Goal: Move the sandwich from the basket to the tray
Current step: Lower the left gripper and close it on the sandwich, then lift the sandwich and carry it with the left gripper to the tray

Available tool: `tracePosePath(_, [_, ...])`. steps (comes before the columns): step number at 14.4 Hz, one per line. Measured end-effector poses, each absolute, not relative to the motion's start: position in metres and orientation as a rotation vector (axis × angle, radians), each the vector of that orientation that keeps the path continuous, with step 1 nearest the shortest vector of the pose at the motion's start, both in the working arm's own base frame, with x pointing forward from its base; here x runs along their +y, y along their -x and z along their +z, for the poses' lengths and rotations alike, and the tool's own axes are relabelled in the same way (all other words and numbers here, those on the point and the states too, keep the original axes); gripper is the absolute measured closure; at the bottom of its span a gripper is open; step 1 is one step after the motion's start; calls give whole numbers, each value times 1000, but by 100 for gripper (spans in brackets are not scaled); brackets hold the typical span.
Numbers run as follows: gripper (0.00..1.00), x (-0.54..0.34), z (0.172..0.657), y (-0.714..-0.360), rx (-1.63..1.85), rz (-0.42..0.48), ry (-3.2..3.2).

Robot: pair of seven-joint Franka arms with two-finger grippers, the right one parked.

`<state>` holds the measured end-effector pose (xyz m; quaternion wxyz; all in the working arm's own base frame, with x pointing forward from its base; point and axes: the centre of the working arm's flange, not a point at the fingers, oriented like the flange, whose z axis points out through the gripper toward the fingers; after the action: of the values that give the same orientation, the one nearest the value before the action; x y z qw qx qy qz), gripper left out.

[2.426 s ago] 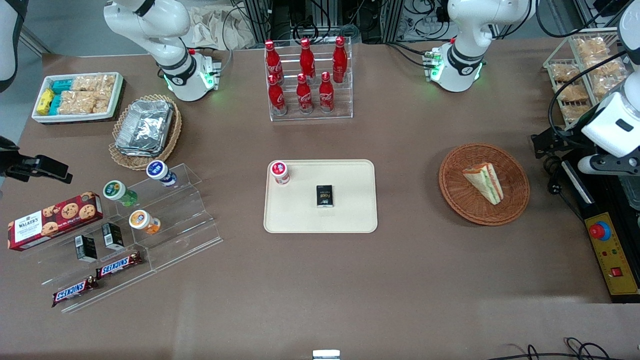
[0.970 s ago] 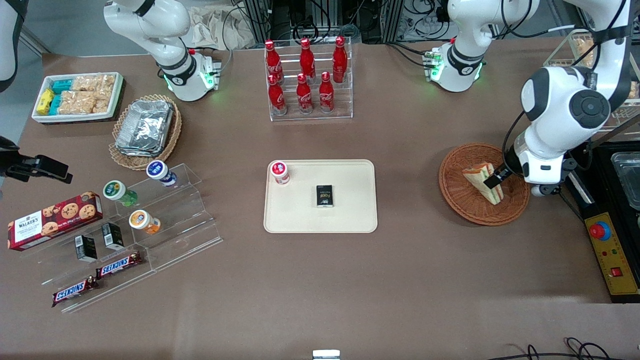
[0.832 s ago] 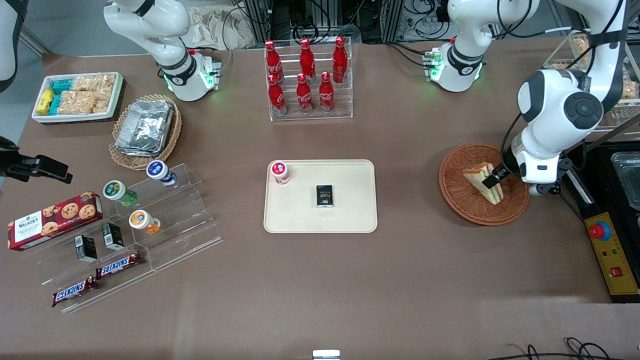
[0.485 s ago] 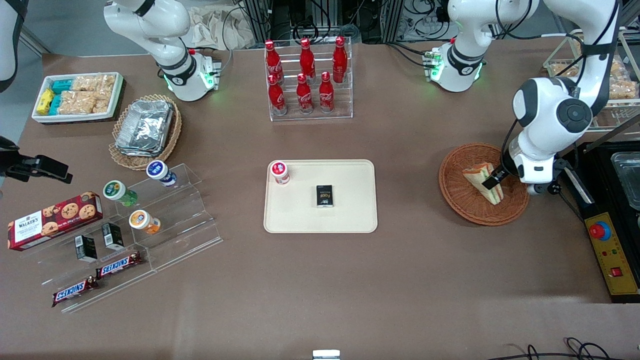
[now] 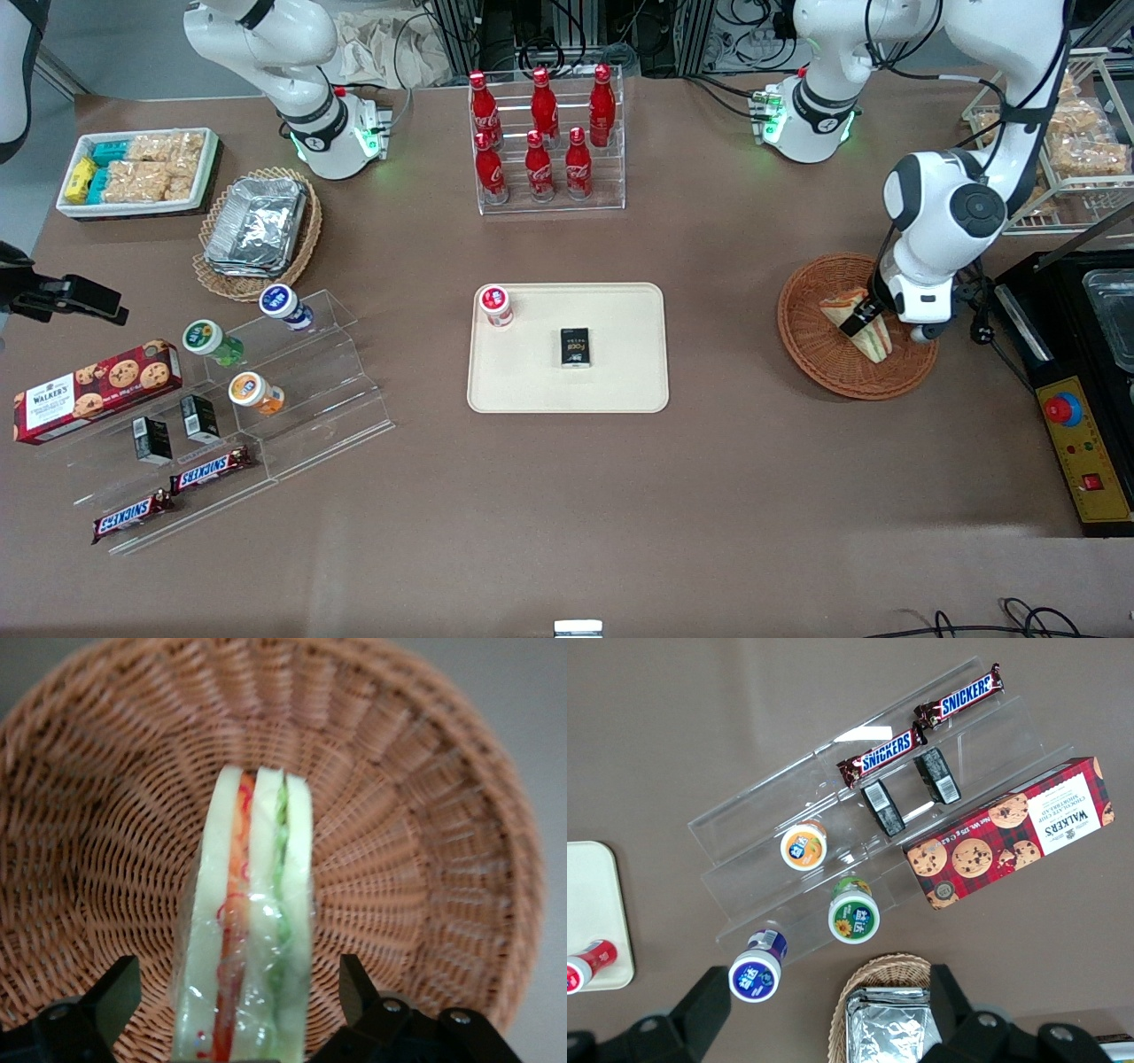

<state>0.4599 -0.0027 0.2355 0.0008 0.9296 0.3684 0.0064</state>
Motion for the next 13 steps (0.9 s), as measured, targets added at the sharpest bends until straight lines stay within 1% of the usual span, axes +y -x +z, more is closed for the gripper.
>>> tracePosePath(1, [7,-3,231,-459,1158,8,-2922])
tracePosePath(2, [19,-3,228,-459,1158,3,-2923])
tracePosePath(3, [29,-3,227,-459,1159,4,-2923])
tracePosePath(4, [37,-3,228,-460,1158,12,-2921])
tracePosePath(5, [51,-3,230,-462,1157,21,-2919])
tracePosePath(6, [58,-3,233,-464,1156,30,-2916])
tracePosePath(7, [62,-3,237,-466,1157,39,-2913])
tracePosePath(8, [63,-3,244,-471,1159,37,-2913])
tracePosePath(9, [64,-3,255,-477,1161,13,-2920])
tracePosePath(10, [67,-4,270,-485,1163,-27,-2930])
tracePosePath(12, [78,-7,315,-505,1158,-109,-2954])
tracePosePath(13, [78,-8,345,-518,1153,-145,-2964])
